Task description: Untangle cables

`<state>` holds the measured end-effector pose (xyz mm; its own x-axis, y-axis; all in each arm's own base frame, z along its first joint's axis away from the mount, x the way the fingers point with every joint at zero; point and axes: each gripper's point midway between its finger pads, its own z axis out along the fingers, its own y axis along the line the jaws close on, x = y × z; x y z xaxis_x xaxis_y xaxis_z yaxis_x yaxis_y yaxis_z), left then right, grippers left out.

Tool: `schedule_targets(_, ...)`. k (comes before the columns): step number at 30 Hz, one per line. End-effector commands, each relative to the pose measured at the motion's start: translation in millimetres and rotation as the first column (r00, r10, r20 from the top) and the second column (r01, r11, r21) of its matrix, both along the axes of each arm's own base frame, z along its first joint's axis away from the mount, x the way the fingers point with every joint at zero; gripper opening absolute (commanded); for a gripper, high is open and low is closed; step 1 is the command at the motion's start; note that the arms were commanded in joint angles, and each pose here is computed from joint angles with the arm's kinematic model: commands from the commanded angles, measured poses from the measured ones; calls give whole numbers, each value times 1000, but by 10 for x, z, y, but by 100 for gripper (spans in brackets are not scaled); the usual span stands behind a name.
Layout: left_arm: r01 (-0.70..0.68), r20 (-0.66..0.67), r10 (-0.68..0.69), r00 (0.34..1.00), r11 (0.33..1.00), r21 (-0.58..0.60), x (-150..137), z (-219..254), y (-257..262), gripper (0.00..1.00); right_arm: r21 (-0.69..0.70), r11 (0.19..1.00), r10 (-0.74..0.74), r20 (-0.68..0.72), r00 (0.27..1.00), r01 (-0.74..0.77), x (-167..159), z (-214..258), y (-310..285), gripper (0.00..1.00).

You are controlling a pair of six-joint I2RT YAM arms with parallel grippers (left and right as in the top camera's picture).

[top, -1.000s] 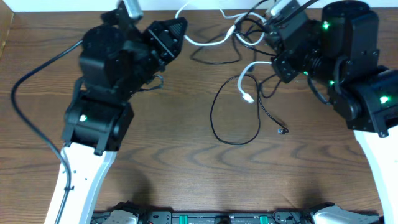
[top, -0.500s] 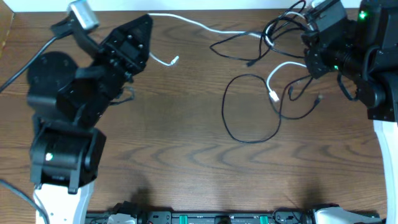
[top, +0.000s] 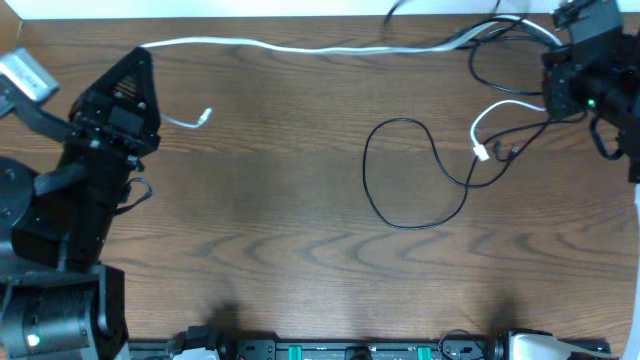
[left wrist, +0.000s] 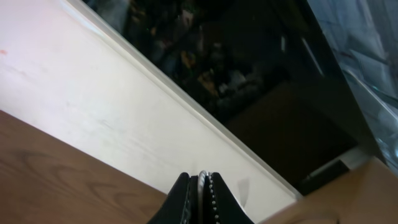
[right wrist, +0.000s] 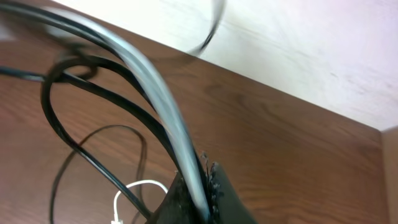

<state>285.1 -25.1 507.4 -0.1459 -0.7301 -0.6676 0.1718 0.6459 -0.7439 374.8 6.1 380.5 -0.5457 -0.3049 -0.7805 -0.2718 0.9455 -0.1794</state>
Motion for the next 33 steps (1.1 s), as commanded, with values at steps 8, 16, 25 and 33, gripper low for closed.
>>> schedule_targets(8,-130,22,129,991,990,48,-67,53,370,8,-28,988,-150,41,988,152,-87,146,-538,1)
schedule_targets(16,-274,25,273,962,960,56,-117,55,781,8,-28,969,-243,41,969,244,-148,147,-882,1)
schedule_targets(25,-369,43,367,929,926,78,-234,90,1133,8,-28,948,-315,49,948,316,-209,163,-1154,1)
schedule_targets(33,-485,75,480,874,867,112,-291,158,1337,8,-45,899,-432,71,899,435,-329,204,-1572,2)
